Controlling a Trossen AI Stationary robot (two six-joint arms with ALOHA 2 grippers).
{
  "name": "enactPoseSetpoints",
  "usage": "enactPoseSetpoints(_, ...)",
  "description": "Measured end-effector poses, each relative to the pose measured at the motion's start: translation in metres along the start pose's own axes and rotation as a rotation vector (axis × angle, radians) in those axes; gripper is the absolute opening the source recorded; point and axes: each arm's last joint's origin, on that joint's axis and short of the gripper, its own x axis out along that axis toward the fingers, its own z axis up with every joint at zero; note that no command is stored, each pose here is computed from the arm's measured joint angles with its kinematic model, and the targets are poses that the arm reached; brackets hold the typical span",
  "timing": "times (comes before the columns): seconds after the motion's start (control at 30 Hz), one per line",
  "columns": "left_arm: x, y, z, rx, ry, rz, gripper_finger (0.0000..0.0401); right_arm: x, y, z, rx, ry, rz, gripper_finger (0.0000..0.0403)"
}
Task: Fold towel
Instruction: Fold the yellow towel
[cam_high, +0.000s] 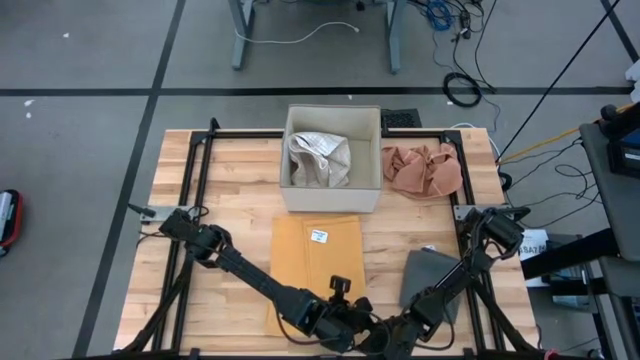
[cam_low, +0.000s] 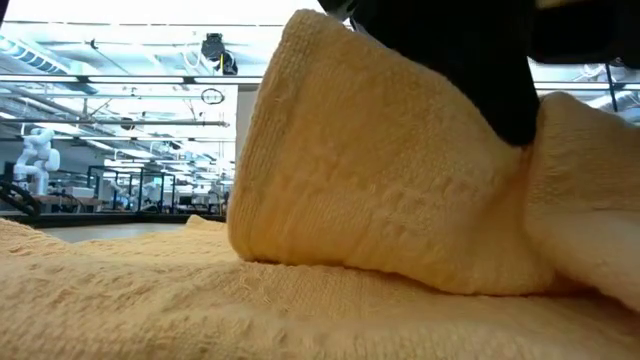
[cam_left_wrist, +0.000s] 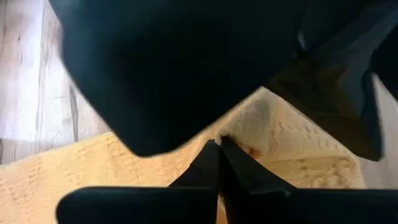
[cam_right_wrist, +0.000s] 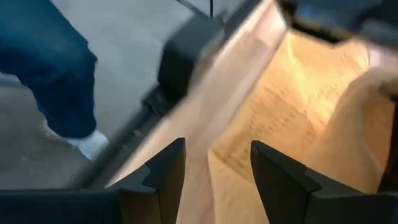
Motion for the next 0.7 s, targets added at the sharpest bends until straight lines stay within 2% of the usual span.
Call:
enactPoseSetpoints(0.13,0.001,0.002,0.000,-0.002,0.003,0.002,0.0002,0.003,-0.008,-0.006,-0.015,0.061,-0.021,0.0158)
enactPoseSetpoints(0.43,0.004,0.010,-0.003,-0.022,0.041,0.016,0.0001,0.005,-0.015,-0.013,-0.018,0.130,-0.031,0.0085)
enactPoseSetpoints(0.7,0.004,0.011,-0.003,-0.042,0.043,0.017,0.0001,0.005,-0.015,-0.014,-0.010,0.142,-0.032,0.0085)
